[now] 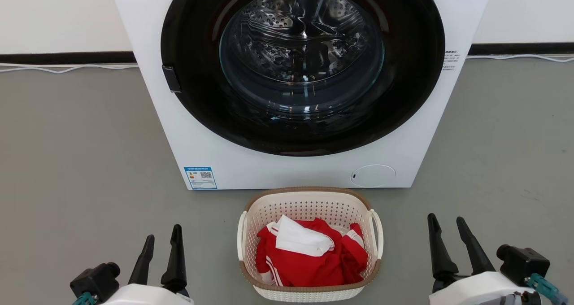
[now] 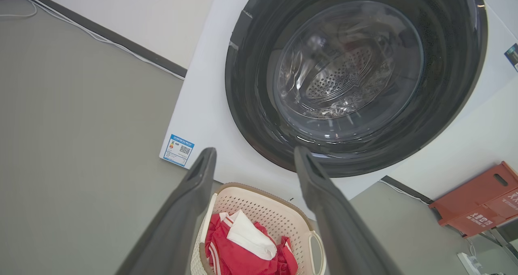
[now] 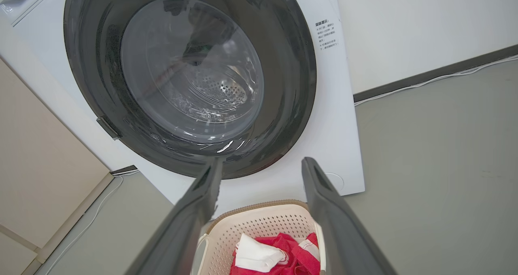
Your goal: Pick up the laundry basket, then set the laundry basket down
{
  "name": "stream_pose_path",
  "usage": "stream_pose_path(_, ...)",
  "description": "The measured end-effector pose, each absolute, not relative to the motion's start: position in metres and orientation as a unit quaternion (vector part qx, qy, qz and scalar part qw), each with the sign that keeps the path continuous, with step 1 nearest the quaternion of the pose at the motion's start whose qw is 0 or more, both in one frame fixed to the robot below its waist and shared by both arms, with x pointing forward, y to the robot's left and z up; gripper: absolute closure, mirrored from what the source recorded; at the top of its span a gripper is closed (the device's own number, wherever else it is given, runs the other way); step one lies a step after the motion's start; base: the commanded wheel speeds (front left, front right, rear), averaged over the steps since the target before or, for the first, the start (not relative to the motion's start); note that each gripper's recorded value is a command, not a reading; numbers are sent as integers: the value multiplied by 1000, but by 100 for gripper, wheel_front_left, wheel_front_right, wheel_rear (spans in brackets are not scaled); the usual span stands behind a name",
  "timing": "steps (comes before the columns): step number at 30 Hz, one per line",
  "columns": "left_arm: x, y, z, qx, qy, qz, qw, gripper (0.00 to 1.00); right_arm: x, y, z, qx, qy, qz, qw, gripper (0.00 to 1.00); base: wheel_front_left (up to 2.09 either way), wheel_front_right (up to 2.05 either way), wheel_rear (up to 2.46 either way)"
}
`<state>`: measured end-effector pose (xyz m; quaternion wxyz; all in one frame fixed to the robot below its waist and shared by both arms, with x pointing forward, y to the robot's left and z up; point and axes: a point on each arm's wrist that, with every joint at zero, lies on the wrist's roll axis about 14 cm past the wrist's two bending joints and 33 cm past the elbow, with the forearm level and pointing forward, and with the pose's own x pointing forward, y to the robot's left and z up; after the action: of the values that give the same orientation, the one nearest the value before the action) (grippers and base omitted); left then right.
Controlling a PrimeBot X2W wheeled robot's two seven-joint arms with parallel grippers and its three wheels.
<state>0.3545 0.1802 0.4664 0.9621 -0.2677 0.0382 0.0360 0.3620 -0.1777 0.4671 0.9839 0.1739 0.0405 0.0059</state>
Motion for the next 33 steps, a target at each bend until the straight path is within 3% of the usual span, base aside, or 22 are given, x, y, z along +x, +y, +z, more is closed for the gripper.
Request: stream_pose_path(33, 353, 170, 473, -123, 15, 7, 992, 0, 359, -171, 462, 39, 34, 36, 998, 0, 0, 0, 0)
